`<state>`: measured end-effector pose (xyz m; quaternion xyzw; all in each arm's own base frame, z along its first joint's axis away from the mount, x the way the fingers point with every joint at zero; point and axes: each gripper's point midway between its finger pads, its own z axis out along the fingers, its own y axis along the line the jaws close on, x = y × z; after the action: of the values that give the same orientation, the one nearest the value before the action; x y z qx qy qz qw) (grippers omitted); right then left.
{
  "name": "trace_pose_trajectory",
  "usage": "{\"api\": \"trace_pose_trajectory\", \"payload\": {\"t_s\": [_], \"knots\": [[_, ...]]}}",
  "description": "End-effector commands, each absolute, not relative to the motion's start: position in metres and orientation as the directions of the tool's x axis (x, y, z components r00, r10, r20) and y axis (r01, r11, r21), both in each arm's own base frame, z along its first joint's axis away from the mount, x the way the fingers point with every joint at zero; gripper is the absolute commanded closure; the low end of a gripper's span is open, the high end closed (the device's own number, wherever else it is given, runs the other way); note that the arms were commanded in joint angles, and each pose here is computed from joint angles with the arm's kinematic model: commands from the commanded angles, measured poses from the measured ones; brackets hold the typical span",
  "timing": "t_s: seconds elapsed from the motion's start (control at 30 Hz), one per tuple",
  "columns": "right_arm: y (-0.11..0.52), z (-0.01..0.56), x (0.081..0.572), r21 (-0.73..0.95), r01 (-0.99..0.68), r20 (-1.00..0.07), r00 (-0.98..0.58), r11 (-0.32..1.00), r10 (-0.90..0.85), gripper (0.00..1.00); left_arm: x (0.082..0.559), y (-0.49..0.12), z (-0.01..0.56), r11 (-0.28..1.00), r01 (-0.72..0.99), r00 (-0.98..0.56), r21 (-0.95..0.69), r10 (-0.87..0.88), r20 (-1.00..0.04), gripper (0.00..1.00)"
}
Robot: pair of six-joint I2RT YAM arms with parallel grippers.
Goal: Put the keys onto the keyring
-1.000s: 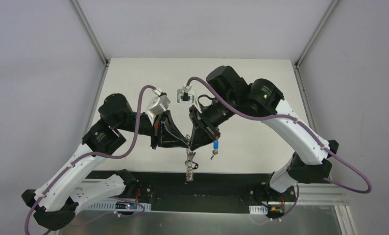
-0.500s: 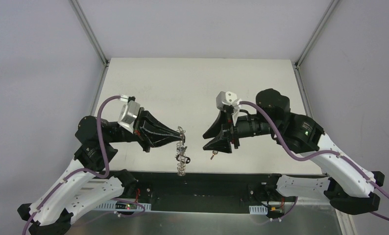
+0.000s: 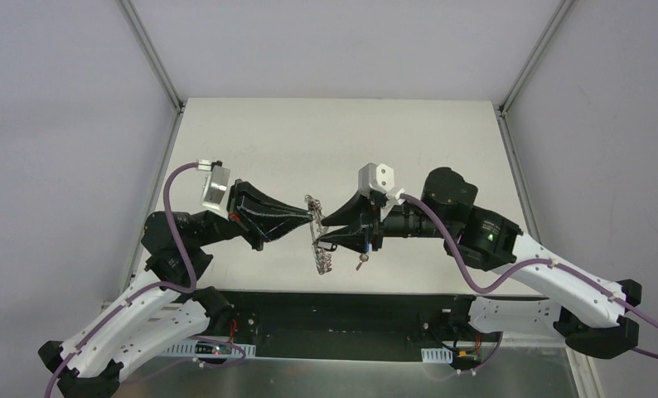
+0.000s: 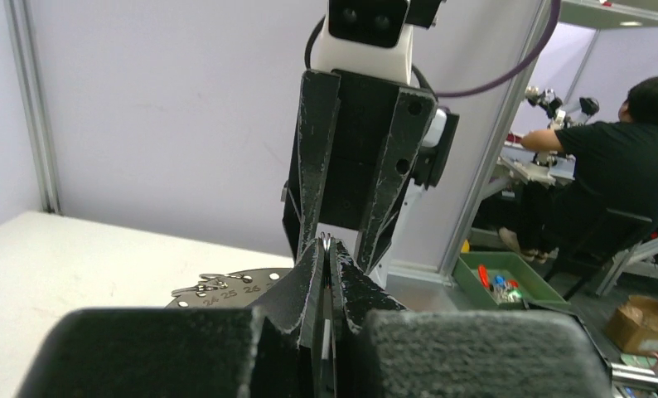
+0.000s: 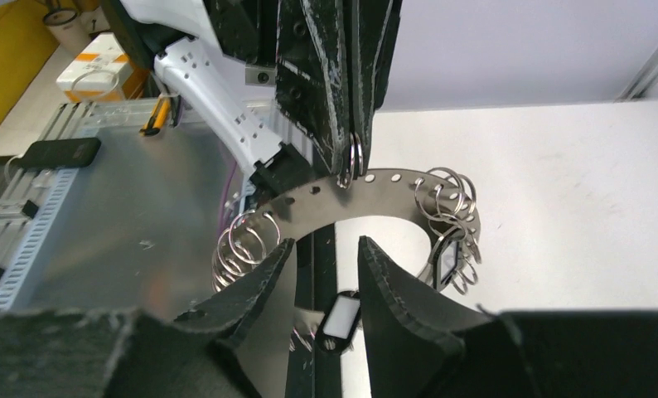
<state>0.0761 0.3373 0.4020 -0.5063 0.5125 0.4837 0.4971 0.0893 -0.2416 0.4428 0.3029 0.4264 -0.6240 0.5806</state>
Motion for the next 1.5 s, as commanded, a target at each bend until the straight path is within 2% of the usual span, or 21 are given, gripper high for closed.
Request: {"api": "trace_pose_trajectory", "payload": {"t_s": [0.0, 0.2, 1.0, 1.47], "knots": [[0.338, 0.450, 0.082, -0.110, -0.990, -0.982, 0.121, 0.084, 0.146, 0.68, 0.077, -0.223, 0.481, 0.028, 0.994, -0.064, -0.102, -0.608, -0.791, 1.00], [0.345, 0.458, 0.085, -0.116, -0.989, -0.974, 0.132, 0.097, 0.184, 0.73, 0.075, -0.222, 0.480, 0.021, 0.996, -0.060, -0.092, -0.614, -0.787, 1.00], [0.356, 0.466, 0.066, -0.044, -0.999, -0.977, 0.038, -0.025, 0.208, 0.80, 0.076, -0.218, 0.481, 0.037, 0.996, -0.043, -0.087, -0.645, -0.763, 1.00], [0.359, 0.475, 0.066, -0.025, -0.999, -0.971, 0.017, -0.031, 0.240, 0.88, 0.076, -0.218, 0.479, 0.034, 0.996, -0.042, -0.085, -0.649, -0.760, 1.00]]}}
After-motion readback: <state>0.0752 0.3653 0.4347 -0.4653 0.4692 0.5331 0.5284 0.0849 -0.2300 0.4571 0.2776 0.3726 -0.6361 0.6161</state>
